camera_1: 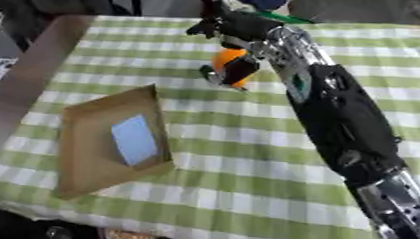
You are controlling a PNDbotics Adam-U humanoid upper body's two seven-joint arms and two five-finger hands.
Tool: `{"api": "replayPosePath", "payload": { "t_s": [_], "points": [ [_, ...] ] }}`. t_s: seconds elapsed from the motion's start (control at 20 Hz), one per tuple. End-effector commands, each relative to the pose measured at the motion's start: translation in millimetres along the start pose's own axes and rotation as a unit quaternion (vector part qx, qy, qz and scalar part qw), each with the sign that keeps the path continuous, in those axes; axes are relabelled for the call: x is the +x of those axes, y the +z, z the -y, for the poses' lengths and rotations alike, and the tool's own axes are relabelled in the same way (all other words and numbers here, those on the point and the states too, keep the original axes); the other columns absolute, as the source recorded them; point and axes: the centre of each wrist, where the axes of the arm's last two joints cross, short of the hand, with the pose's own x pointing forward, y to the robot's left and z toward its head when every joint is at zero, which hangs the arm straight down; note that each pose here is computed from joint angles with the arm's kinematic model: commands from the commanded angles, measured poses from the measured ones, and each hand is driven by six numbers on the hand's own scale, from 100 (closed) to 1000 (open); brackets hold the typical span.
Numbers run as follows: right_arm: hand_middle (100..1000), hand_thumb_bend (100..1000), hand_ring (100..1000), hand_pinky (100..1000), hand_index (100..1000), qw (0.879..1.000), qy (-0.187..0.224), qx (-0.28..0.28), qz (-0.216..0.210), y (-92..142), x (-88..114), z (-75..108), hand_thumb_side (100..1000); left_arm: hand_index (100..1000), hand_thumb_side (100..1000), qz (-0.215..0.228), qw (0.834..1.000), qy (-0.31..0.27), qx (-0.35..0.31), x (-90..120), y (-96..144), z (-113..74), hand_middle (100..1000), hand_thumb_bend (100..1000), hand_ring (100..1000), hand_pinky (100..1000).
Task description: Pick up objects on the table and place them in the box.
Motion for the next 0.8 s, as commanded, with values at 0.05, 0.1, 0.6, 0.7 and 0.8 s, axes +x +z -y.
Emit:
{"api": "replayPosePath", "payload": {
  "t_s": [0.05,0.1,0.6,0.7,0.8],
  "points": [
    [874,154,815,874,999,0.999,0.007,-0.012,-0.044,5.9,-15.8,6.1,385,769,487,0.026,1.000,-0.005,-0.005,12.4,-9.1,-3.8,515,383,506,472],
    [875,159,817,873,998,0.999,0.008,-0.011,-0.053,6.1,-17.8,2.8,378,769,487,0.028,1.000,-0.004,-0.005,13.2,-9.4,-3.5,515,383,506,472],
    [840,194,829,859,976,0.988,0.054,-0.004,-0.147,10.1,-30.0,-18.6,249,769,490,0.033,0.999,-0.005,-0.014,16.5,-10.6,-1.0,515,383,505,471],
    [806,200,822,850,963,0.984,0.066,0.000,-0.165,10.9,-31.5,-21.5,169,769,489,0.033,0.999,-0.005,-0.014,16.5,-10.4,-1.3,514,382,505,471],
    [779,203,816,846,956,0.980,0.080,0.001,-0.180,11.3,-32.4,-23.5,135,769,490,0.033,0.999,-0.006,-0.014,16.6,-10.5,-1.7,514,382,505,471]
  ]
}}
